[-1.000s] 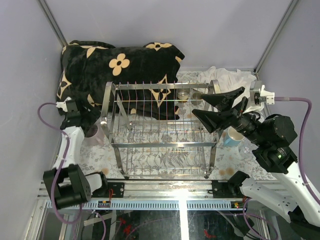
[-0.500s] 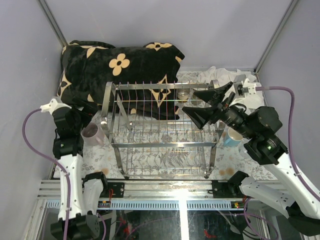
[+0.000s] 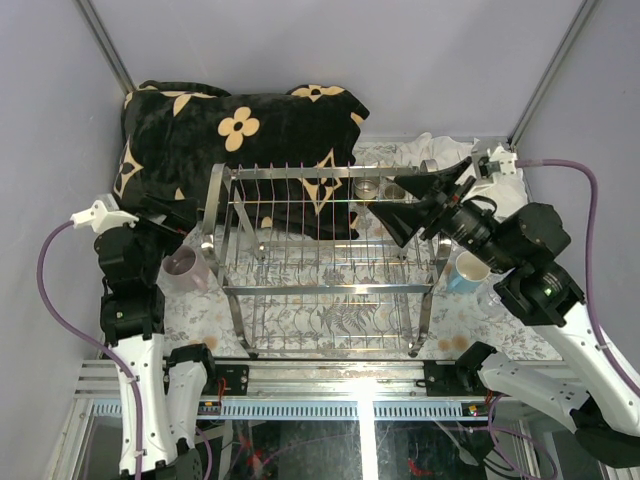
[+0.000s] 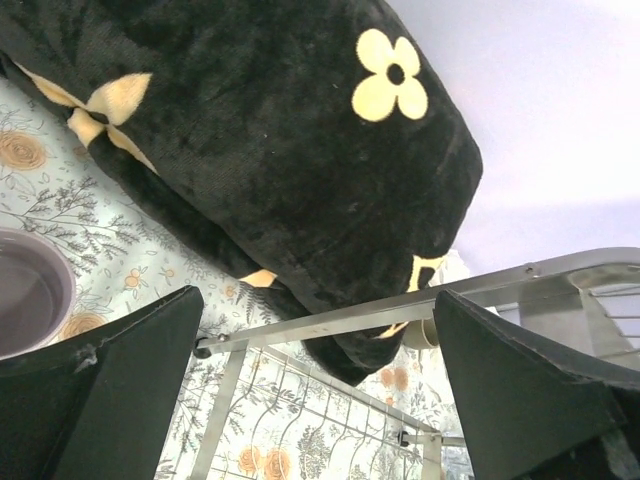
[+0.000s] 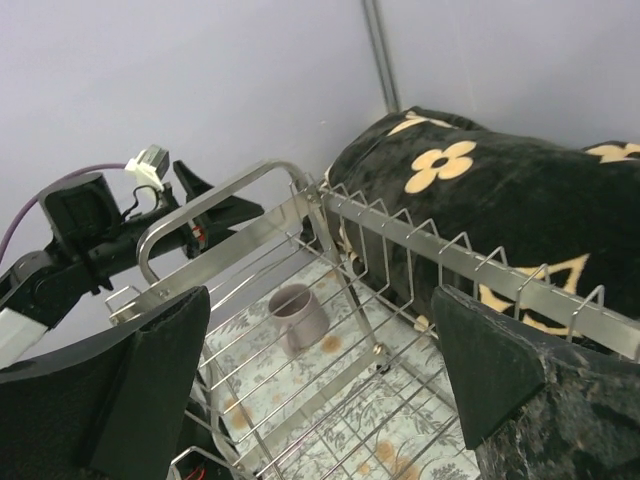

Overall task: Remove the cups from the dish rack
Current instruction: Reset both arms

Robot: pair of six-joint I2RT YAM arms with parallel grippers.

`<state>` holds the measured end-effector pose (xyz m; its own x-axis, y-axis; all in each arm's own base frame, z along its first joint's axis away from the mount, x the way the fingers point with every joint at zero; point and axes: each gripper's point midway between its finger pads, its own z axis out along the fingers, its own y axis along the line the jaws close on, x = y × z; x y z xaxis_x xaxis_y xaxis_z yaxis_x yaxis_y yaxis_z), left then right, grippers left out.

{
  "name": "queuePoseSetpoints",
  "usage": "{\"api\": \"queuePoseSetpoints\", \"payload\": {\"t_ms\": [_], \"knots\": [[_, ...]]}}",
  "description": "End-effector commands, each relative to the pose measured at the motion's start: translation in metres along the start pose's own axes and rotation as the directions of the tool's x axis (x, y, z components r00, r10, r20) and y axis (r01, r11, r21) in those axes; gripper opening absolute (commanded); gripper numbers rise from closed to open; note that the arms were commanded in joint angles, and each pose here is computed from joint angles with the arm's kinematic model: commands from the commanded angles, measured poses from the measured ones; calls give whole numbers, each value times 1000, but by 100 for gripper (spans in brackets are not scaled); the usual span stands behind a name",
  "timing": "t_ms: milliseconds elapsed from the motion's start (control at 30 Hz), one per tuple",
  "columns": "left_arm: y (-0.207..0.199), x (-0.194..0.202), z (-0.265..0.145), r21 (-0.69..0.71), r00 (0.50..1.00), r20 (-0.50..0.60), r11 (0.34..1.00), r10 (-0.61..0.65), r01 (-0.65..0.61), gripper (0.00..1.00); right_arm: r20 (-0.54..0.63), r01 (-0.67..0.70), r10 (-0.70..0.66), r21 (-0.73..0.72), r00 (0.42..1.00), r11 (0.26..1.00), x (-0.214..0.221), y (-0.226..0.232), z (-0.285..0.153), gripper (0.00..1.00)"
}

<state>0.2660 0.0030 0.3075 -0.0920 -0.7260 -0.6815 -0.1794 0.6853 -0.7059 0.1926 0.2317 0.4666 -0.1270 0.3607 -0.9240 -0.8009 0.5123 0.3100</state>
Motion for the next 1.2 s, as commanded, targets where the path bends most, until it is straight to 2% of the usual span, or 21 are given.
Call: {"api": "queuePoseSetpoints", "payload": {"t_ms": [0,267,533,800,1033,1167], "knots": [[-27,-6,-9,97,1000,3,995,21,-21,100,90,31,-39,93,995,995,-37,-7,-11,99],[-31,-6,-10,104,999,0,993,47,-47,100,126,74,-105,229,986,971,-61,-22,-30,99],[-36,-4,-9,121,999,-17,992,51,-48,100,130,84,-146,395,981,915,-57,-54,-48,100],[-33,2,-7,127,998,-29,991,55,-51,100,126,65,-182,621,975,781,-40,-99,-86,99],[-33,5,-5,132,998,-40,990,53,-48,100,85,61,-165,688,983,723,-25,-115,-95,100],[-32,5,-5,130,998,-35,990,58,-53,100,136,-9,-161,792,978,610,-28,-133,-122,100]]}}
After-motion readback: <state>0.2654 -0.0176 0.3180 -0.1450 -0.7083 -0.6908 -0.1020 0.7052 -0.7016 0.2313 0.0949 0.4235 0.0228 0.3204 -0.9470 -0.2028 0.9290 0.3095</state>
